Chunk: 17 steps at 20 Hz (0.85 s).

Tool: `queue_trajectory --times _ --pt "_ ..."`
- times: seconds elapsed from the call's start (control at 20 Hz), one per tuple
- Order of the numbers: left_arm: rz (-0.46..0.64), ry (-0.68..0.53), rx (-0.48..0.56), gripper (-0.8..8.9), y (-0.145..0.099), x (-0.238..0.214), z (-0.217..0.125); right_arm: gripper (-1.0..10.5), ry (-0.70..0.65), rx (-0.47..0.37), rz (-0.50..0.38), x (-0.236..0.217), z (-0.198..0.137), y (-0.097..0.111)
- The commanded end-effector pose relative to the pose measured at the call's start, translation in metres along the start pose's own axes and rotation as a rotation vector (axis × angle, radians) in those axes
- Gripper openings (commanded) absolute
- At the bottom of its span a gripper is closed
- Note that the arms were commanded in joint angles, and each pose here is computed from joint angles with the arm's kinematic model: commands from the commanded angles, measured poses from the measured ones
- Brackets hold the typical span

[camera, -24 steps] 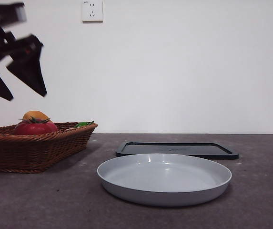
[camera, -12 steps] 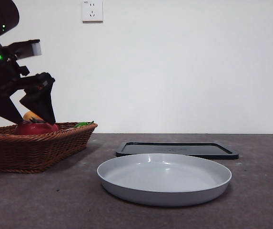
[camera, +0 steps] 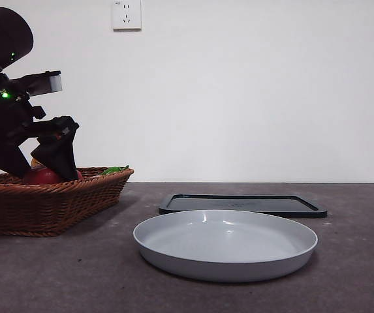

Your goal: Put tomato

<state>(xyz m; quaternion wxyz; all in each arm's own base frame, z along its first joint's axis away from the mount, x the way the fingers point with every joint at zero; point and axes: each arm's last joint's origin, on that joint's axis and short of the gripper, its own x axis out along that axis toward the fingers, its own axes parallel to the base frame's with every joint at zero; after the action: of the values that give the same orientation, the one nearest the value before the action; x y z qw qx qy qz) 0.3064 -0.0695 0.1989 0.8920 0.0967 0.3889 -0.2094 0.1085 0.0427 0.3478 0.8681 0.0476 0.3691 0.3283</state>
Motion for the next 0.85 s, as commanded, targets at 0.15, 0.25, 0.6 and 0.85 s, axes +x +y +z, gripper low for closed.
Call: queue_trajectory --times 0.15,0.25,0.6,0.85 --pt "-0.011 0.016 0.012 2.56 -0.001 0.006 0.000 4.3 -0.016 -0.017 0.005 -0.002 0.005 0.002" --pt "-0.010 0.010 0.010 2.48 -0.001 0.004 0.001 4.3 -0.016 -0.017 0.005 -0.002 0.005 0.002" --pt "-0.015 -0.192 0.003 2.48 -0.012 -0.055 0.027 4.3 -0.016 -0.017 0.004 -0.002 0.005 0.002" --pt "-0.194 -0.352 0.042 2.48 -0.052 -0.104 0.039 4.3 -0.017 -0.018 0.004 -0.002 0.005 0.002"
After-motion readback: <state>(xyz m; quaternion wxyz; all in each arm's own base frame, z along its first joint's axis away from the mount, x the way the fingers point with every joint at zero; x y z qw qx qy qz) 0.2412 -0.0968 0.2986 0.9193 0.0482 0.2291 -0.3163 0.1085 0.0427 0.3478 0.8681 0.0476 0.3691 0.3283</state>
